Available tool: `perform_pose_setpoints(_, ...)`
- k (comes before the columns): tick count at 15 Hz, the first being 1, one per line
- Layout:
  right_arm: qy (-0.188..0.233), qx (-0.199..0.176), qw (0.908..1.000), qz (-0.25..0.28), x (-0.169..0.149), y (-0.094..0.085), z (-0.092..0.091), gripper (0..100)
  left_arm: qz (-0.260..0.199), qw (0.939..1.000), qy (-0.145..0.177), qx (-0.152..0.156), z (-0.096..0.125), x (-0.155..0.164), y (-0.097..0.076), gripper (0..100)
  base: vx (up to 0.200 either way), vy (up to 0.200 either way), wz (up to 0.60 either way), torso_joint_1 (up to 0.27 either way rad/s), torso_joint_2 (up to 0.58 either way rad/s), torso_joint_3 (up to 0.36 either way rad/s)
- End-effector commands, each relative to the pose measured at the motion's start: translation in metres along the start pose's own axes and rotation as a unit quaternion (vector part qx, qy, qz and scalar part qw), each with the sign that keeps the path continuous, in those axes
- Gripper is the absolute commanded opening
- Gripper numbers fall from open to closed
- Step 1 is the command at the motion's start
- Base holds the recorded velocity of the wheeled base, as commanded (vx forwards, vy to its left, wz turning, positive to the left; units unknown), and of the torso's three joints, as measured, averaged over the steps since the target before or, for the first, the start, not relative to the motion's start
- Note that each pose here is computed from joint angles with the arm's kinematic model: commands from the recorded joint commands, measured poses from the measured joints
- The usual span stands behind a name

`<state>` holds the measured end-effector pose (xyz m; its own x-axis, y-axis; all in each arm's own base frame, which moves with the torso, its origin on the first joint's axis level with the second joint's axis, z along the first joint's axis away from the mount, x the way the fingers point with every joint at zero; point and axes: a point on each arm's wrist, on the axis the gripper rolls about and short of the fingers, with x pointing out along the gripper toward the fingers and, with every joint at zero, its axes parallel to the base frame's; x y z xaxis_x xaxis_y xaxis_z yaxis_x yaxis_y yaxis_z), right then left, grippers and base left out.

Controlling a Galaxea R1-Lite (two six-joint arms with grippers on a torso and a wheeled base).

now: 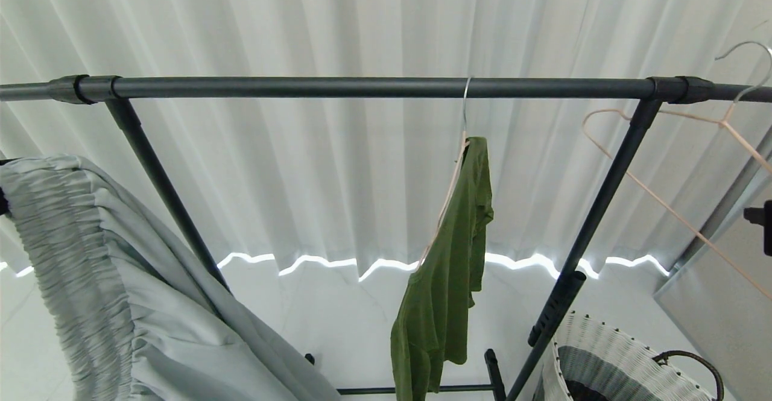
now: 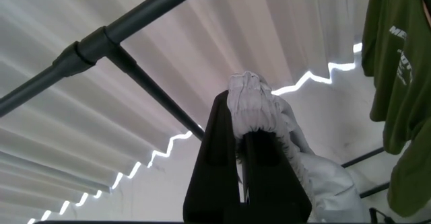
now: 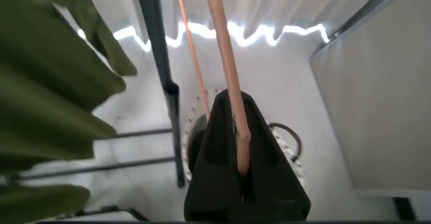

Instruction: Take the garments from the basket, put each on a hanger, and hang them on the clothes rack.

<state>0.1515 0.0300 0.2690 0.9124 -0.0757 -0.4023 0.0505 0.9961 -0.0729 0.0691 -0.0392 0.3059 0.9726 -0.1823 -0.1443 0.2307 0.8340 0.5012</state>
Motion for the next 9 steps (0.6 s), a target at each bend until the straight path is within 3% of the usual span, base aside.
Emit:
perform_pose_setpoints(1,-0.022,-0.005,0.9997,0.001,-0.025,-0.008,-0.015,0,-0.001,1.0000,0.001,0.003,-0.001,0.000,0.000,0,0.000,0.000,0.00,0.000,0.00,0.000)
perform_pose_setpoints(9,-0.034,-0.028,0.9990,0.000,-0.045,-0.015,-0.030,0,-0.001,1.0000,0.003,0.005,-0.001,0.001,-0.001,0,-0.200,0.000,0.00,0.001,0.00,0.005)
